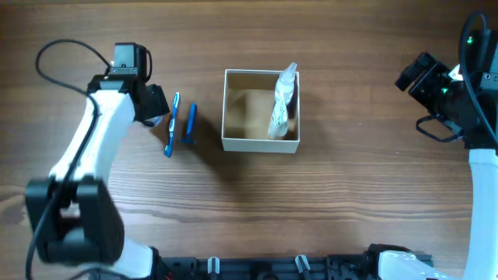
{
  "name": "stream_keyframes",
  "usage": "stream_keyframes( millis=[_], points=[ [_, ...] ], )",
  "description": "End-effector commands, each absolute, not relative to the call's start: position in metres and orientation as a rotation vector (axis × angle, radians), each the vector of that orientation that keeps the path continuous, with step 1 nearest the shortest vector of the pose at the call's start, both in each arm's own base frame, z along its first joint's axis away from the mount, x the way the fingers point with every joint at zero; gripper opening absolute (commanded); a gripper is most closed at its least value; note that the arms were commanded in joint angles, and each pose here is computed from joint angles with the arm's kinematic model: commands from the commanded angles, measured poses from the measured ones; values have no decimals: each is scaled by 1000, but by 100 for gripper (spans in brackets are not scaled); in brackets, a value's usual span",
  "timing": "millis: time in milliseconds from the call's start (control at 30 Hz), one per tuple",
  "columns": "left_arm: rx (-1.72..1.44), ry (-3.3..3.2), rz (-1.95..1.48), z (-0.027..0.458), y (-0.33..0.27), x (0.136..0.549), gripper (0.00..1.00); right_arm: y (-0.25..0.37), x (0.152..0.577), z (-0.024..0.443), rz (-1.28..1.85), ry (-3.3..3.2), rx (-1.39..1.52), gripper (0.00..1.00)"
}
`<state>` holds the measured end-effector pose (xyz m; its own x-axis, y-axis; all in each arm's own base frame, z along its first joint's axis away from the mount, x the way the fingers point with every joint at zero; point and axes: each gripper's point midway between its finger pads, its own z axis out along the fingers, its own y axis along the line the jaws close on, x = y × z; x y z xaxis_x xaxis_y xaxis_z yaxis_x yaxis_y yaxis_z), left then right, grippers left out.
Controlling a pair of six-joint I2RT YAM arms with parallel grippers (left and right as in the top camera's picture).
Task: Pack container
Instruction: 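Carry the cotton-swab tub with the left gripper and set it in the box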
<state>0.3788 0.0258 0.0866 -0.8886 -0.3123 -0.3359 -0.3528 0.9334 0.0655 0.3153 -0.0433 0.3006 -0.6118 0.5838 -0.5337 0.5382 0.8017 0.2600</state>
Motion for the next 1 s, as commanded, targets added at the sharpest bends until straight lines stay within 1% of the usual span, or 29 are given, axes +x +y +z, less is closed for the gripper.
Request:
stream_keyframes(
  millis=[0, 67, 133, 167, 267, 300, 367, 433, 467, 500, 567, 633, 700, 733, 800, 867, 967],
  points=[
    [-331, 2590, -69, 172, -25, 374, 77, -43, 317, 301, 108, 2369, 828, 100],
    [-214, 2525, -182, 204, -61, 362, 77, -43, 317, 301, 107, 2370, 827, 100],
    [-98, 2479, -250, 224, -97, 349, 73, -43, 317, 301, 108, 2369, 828, 100],
    [-59, 2473, -299, 227, -121, 342, 73, -43, 317, 301, 108, 2369, 828, 100],
    [92, 2491, -349, 216, -170, 336, 72, -43, 317, 301, 108, 2369, 828, 100],
    [142, 2513, -355, 202, -189, 339, 72, -43, 317, 301, 108, 2369, 828, 100],
    [185, 2564, -334, 170, -207, 347, 75, -43, 317, 301, 107, 2370, 827, 100],
    [189, 2603, -307, 143, -213, 357, 76, -43, 317, 301, 108, 2369, 828, 100],
    [190, 2623, -301, 119, -221, 369, 78, -43, 317, 301, 108, 2369, 828, 100],
    [198, 2626, -314, 107, -228, 375, 79, -43, 317, 301, 108, 2369, 828, 100],
    [199, 2621, -325, 91, -235, 385, 81, -43, 317, 301, 108, 2369, 828, 100],
    [199, 2601, -338, 87, -240, 392, 84, -43, 317, 301, 108, 2369, 828, 100],
    [195, 2565, -356, 92, -244, 399, 95, -43, 317, 301, 108, 2369, 827, 100],
    [195, 2548, -365, 96, -245, 401, 99, -43, 317, 301, 108, 2369, 828, 100],
    [200, 2517, -376, 113, -246, 403, 100, -43, 317, 301, 107, 2370, 827, 100],
    [190, 2482, -370, 144, -240, 401, 99, -43, 317, 301, 108, 2369, 828, 100],
    [115, 2455, -254, 180, -203, 394, 100, -43, 317, 301, 108, 2369, 828, 100]
  ],
)
